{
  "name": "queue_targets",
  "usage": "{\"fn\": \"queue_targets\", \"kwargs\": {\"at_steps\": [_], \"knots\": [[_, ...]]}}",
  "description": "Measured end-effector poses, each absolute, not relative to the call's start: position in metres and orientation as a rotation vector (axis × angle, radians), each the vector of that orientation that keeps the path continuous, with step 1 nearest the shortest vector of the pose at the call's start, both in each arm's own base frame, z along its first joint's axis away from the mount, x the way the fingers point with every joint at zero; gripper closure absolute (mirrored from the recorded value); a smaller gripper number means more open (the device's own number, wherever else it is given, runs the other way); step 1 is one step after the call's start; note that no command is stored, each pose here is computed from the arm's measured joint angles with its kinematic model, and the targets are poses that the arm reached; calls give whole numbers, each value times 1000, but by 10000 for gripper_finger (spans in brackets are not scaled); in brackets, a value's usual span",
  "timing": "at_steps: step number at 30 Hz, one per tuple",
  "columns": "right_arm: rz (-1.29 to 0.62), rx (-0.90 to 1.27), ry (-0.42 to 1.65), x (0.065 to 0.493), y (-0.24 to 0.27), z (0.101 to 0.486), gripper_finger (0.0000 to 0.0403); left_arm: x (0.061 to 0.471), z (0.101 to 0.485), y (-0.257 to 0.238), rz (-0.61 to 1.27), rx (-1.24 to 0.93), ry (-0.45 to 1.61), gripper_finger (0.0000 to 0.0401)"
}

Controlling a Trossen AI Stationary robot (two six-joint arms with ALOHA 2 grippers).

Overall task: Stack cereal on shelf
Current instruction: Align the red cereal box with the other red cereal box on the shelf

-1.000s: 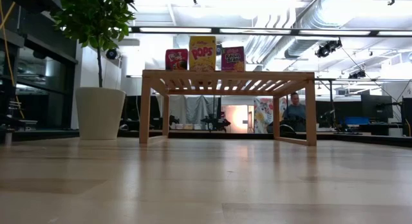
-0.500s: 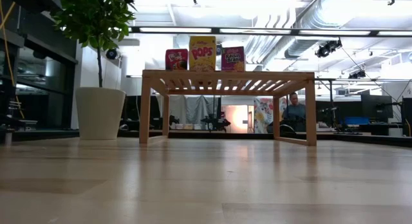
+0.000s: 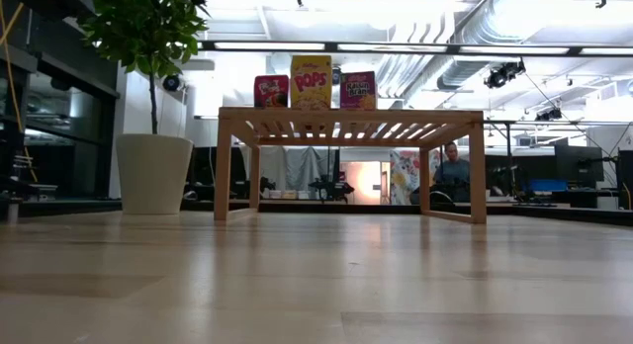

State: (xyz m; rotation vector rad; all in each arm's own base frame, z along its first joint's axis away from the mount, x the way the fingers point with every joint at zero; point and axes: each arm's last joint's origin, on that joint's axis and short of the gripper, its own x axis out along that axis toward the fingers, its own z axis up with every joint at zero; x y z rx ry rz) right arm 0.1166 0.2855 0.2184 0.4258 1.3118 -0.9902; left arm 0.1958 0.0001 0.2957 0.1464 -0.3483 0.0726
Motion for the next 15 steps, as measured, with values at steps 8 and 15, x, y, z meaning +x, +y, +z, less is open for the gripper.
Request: {"fn": "queue_targets", "kwargs": {"at_steps": [8, 15], "knots": [[-1109, 675, 1164, 135, 271, 254, 383, 196, 296, 0, 71, 136, -348, 194], [-1137, 766, 998, 164, 246, 264, 246, 196, 295, 0, 69, 130, -345, 194]]}}
